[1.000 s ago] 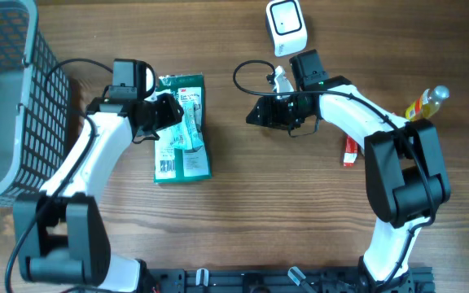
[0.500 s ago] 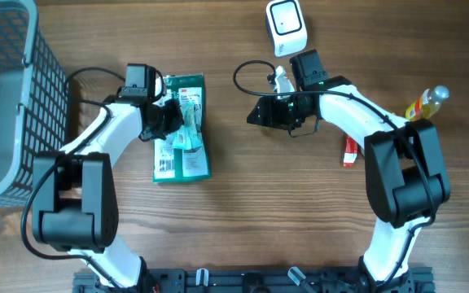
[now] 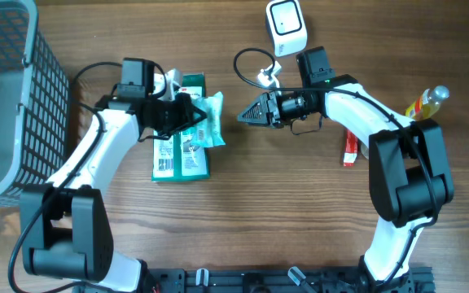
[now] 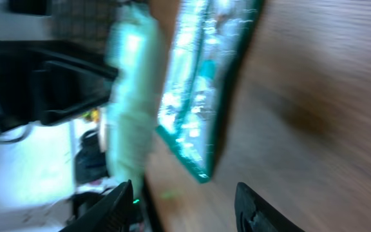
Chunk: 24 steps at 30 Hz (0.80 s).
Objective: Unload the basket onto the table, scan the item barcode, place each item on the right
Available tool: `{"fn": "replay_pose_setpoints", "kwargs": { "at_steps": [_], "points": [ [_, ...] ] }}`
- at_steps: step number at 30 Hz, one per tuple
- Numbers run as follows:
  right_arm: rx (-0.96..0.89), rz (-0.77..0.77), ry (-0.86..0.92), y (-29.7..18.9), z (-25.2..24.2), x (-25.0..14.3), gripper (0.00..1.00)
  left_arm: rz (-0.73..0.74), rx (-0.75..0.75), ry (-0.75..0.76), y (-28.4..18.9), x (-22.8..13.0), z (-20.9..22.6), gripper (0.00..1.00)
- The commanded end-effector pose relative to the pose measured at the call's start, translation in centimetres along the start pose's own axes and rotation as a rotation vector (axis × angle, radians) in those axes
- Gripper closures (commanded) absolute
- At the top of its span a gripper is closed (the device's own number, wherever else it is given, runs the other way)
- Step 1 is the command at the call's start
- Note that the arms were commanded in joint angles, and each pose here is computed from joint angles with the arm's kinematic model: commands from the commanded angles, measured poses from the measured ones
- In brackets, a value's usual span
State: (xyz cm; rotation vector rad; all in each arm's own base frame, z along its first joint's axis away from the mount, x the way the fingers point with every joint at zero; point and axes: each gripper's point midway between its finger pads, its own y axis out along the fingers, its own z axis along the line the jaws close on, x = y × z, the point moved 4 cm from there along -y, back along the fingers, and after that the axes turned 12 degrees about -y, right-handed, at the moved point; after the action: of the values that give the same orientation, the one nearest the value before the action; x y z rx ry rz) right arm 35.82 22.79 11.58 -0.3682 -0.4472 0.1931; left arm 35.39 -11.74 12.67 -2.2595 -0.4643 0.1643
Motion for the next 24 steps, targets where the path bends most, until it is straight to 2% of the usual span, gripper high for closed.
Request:
{"fn": "replay_pose_setpoints", "kwargs": {
  "at_steps": [1, 4, 7, 9, 12, 14, 17, 22, 24],
  "points": [
    [0.152, -0.012, -0.105, 0.0, 3.4, 0.7, 0.47, 0.05, -0.054, 0.071, 0.5, -1.6, -2.6, 0.96],
    [0.145, 0.007, -0.15, 1.3, 4.0, 0.7, 0.49, 0.056, -0.027, 0.105, 1.3, -2.5, -3.1, 0.96],
    [0.042, 0.013, -0.151, 1.8, 2.8, 0.7, 0.5, 0.062, -0.028, 0.113, 1.4, -2.8, -3.3, 0.96],
    [-0.102, 0.009, -0.111, 1.8, 0.9, 0.8, 0.56, 0.065, -0.029, 0.116, 1.5, -2.9, -3.4, 0.96],
    [-0.279, 0.015, -0.036, 1.2, -1.5, 0.5, 0.55, 0.073, -0.028, 0.126, 1.7, -3.2, -3.6, 0.96],
    [-0.391, 0.015, 0.016, -0.4, -3.4, 0.1, 0.54, 0.05, 0.045, 0.156, 2.6, -3.8, -3.3, 0.96],
    [-0.408, 0.003, 0.075, -2.2, -4.4, -0.2, 0.51, 0.023, 0.131, 0.157, 4.1, -4.5, -2.8, 0.96],
    [-0.419, 0.022, 0.12, -3.4, -5.0, -1.2, 0.5, 0.034, 0.117, 0.168, 8.7, -5.4, -3.1, 0.96],
    [-0.418, 0.027, 0.128, -3.4, -4.9, -1.3, 0.53, 0.046, 0.127, 0.147, 10.2, -5.4, -2.4, 0.96]
  ]
}}
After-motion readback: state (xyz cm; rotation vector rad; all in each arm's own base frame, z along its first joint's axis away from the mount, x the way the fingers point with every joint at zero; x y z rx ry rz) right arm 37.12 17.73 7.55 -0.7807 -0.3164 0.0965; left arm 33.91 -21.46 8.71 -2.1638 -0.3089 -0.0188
